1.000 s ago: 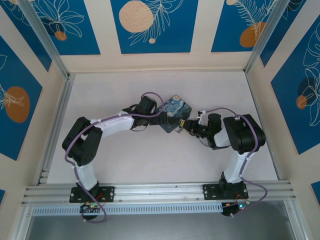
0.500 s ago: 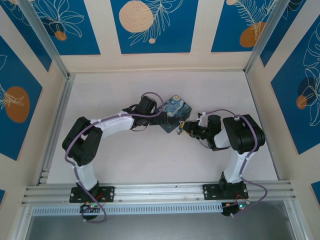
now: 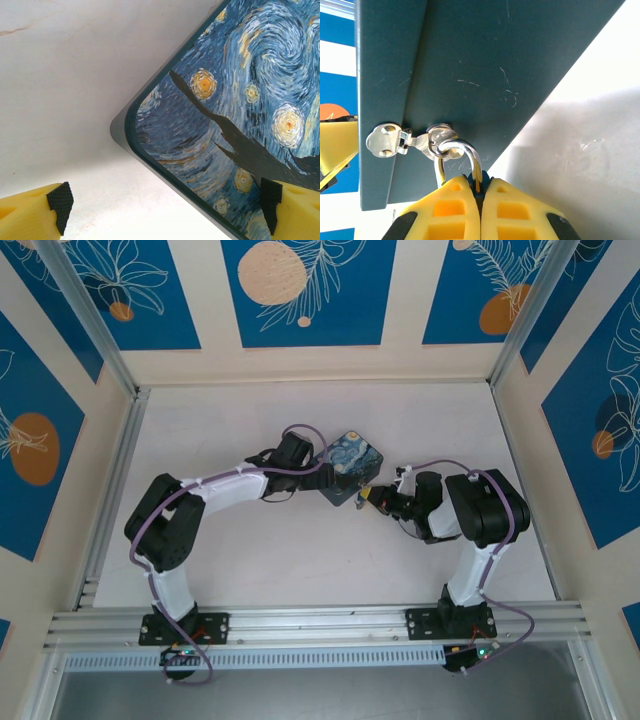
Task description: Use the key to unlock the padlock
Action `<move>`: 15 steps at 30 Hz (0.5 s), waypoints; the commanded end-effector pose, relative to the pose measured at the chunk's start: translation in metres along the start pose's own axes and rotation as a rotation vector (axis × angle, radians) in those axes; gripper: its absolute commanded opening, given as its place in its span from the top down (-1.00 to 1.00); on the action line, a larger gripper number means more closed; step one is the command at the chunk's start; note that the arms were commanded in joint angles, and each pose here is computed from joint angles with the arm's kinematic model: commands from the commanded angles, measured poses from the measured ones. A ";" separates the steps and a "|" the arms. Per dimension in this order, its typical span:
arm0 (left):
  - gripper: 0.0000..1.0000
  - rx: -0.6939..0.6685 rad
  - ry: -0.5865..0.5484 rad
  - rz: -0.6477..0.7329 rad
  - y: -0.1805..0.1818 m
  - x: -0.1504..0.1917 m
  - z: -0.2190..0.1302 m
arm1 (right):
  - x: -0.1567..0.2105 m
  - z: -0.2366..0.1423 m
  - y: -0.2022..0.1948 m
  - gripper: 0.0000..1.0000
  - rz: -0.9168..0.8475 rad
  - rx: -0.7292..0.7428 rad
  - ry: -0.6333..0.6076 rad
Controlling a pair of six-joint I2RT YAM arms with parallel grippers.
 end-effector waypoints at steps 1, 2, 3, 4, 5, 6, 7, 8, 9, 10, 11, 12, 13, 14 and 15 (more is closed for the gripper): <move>-0.90 -0.251 0.368 0.040 0.051 0.083 0.018 | 0.004 -0.003 -0.017 1.00 0.080 0.092 -0.011; -0.90 -0.251 0.369 0.041 0.051 0.083 0.019 | 0.002 -0.003 -0.014 1.00 0.077 0.087 -0.015; -0.90 -0.250 0.369 0.039 0.051 0.083 0.019 | 0.001 -0.003 -0.013 1.00 0.076 0.088 -0.022; -0.90 -0.251 0.370 0.038 0.051 0.083 0.019 | -0.001 -0.003 -0.010 1.00 0.072 0.086 -0.026; -0.90 -0.250 0.369 0.039 0.051 0.083 0.019 | -0.003 -0.002 -0.007 1.00 0.068 0.086 -0.031; -0.90 -0.251 0.370 0.038 0.051 0.083 0.019 | -0.005 -0.002 -0.006 1.00 0.066 0.088 -0.035; -0.90 -0.250 0.371 0.037 0.051 0.083 0.019 | -0.007 -0.001 -0.003 1.00 0.063 0.090 -0.043; -0.90 -0.250 0.374 0.038 0.051 0.084 0.020 | -0.009 -0.001 -0.001 1.00 0.059 0.091 -0.051; -0.90 -0.250 0.373 0.036 0.051 0.084 0.020 | -0.010 -0.001 0.000 1.00 0.060 0.095 -0.055; -0.89 -0.249 0.376 0.035 0.051 0.084 0.020 | -0.011 -0.001 0.001 1.00 0.062 0.100 -0.061; -0.89 -0.249 0.376 0.035 0.051 0.085 0.020 | -0.013 0.000 0.003 1.00 0.062 0.104 -0.068; -0.89 -0.248 0.376 0.034 0.051 0.084 0.021 | -0.014 0.000 0.003 1.00 0.064 0.110 -0.076; -0.89 -0.248 0.377 0.034 0.052 0.085 0.021 | -0.015 0.001 0.004 1.00 0.070 0.118 -0.082; -0.89 -0.246 0.377 0.034 0.051 0.085 0.021 | -0.016 0.002 0.004 1.00 0.075 0.123 -0.087; -0.89 -0.246 0.378 0.034 0.051 0.085 0.022 | -0.017 0.002 0.004 1.00 0.080 0.127 -0.093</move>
Point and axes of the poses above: each hand's point on the last joint's axis, 136 mm out from that joint toward the fingers, its own z axis out along the fingers, its own y axis along the line the jaws close on, x = y × z, the point moved 7 cm from there along -z, back along the fingers, and after that the axes turned 9 degrees about z, right-handed, at the moved point
